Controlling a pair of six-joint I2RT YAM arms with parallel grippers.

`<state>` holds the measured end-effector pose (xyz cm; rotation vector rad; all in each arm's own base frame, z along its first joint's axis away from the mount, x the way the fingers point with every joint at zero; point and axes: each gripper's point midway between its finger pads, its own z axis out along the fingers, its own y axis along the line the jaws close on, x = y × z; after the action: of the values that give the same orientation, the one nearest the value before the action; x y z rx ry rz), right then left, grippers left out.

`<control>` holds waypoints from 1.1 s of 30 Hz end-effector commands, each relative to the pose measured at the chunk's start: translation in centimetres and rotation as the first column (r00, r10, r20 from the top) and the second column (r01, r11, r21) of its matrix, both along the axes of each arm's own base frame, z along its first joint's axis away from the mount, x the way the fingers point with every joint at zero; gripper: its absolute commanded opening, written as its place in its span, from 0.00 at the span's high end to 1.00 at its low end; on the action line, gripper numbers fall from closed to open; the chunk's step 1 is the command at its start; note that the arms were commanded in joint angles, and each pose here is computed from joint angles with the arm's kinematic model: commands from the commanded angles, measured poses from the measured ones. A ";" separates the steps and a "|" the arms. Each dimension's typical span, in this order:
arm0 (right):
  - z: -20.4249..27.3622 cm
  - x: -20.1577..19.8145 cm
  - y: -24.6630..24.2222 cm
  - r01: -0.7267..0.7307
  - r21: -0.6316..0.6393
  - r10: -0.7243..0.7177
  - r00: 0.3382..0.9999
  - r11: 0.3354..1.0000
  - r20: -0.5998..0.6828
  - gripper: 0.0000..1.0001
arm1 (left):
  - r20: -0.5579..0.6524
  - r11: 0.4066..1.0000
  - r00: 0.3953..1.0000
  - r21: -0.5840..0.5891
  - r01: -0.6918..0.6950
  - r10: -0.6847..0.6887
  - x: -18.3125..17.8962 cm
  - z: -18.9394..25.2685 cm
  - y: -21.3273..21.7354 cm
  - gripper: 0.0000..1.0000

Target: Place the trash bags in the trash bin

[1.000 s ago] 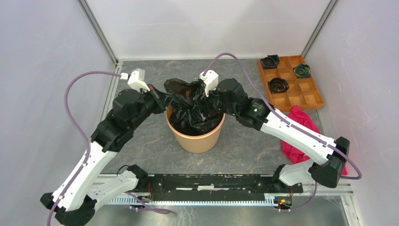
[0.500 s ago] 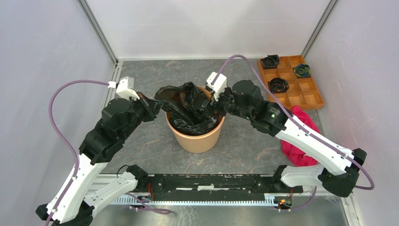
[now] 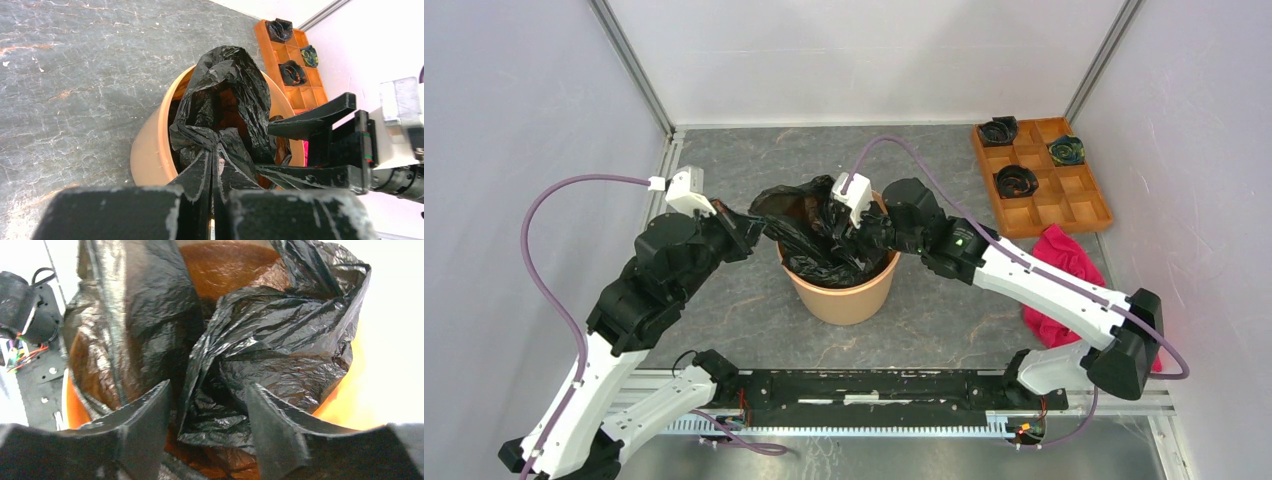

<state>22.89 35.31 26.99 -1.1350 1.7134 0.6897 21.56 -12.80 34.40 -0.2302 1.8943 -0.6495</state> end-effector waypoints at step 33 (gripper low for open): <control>-1.1 16.0 -9.5 0.428 0.049 -0.399 0.873 0.903 -0.281 0.93 | -0.250 0.941 0.959 0.336 -0.043 0.133 1.0 -9.8 3.0 0.98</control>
<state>38.89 24.77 26.07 -0.5171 2.0689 0.6223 23.37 -10.52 25.23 -0.2160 2.1943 -0.2589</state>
